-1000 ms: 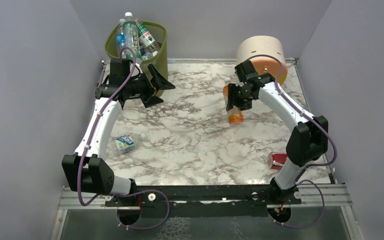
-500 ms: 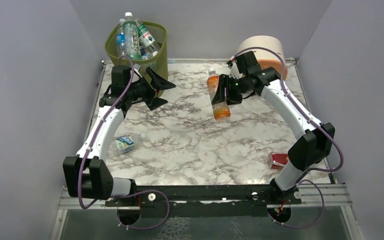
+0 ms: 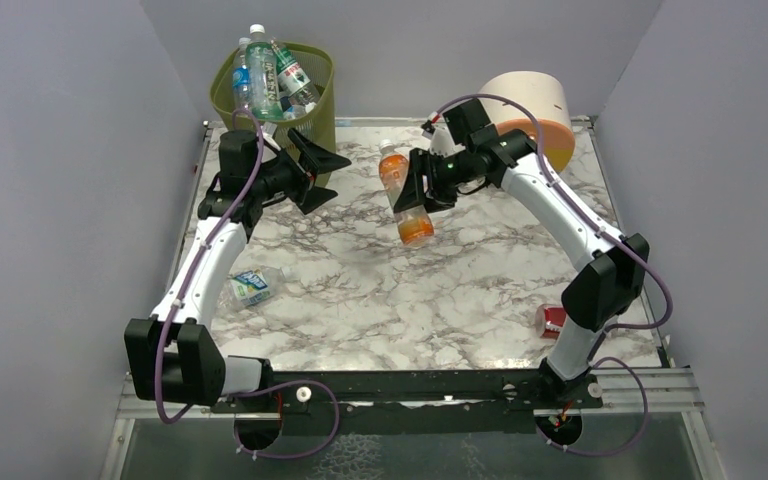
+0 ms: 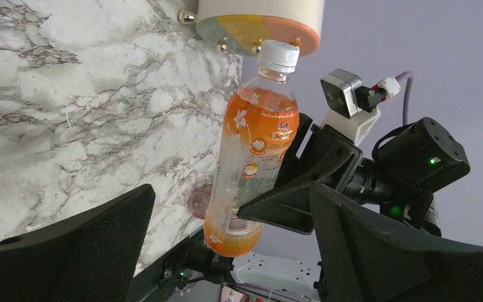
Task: Put the plastic bottles in the bin
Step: Pick up the plastic bottle at the center of the board.
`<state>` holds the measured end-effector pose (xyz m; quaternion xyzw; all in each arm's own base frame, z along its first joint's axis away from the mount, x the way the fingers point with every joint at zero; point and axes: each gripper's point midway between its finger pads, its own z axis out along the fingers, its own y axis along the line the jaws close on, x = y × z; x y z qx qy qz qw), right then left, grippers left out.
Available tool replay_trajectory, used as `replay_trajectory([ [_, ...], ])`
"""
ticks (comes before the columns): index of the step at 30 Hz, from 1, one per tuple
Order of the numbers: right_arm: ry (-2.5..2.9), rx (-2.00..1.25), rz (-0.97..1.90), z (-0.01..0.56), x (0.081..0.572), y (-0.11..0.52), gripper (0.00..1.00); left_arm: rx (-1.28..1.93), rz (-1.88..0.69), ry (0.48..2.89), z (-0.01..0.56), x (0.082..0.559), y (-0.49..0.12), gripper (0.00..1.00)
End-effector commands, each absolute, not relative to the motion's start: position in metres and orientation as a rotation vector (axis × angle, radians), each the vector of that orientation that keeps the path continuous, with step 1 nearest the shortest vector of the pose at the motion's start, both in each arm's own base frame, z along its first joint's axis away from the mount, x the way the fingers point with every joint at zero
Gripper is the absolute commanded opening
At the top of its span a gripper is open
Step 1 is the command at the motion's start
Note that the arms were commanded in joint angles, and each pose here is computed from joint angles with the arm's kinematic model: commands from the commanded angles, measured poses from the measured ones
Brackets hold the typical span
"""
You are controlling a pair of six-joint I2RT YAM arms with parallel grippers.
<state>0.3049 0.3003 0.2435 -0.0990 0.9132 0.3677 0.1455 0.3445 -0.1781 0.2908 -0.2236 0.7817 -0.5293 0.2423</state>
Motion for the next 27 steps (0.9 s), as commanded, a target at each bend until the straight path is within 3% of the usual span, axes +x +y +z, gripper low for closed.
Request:
replay_trajectory([
  [1, 2.578, -0.346, 1.185, 0.265, 0.301, 0.319, 0.53, -0.568, -1.487, 2.076, 0.306, 0.343, -0.181, 0.99],
  [16, 2.569, -0.421, 1.262, 0.264, 0.286, 0.339, 0.54, -0.549, -1.450, 2.073, 0.285, 0.341, -0.178, 0.99],
  [27, 2.583, -0.378, 1.288, 0.215, 0.265, 0.340, 0.54, -0.521, -1.423, 2.125, 0.241, 0.318, -0.176, 0.99],
])
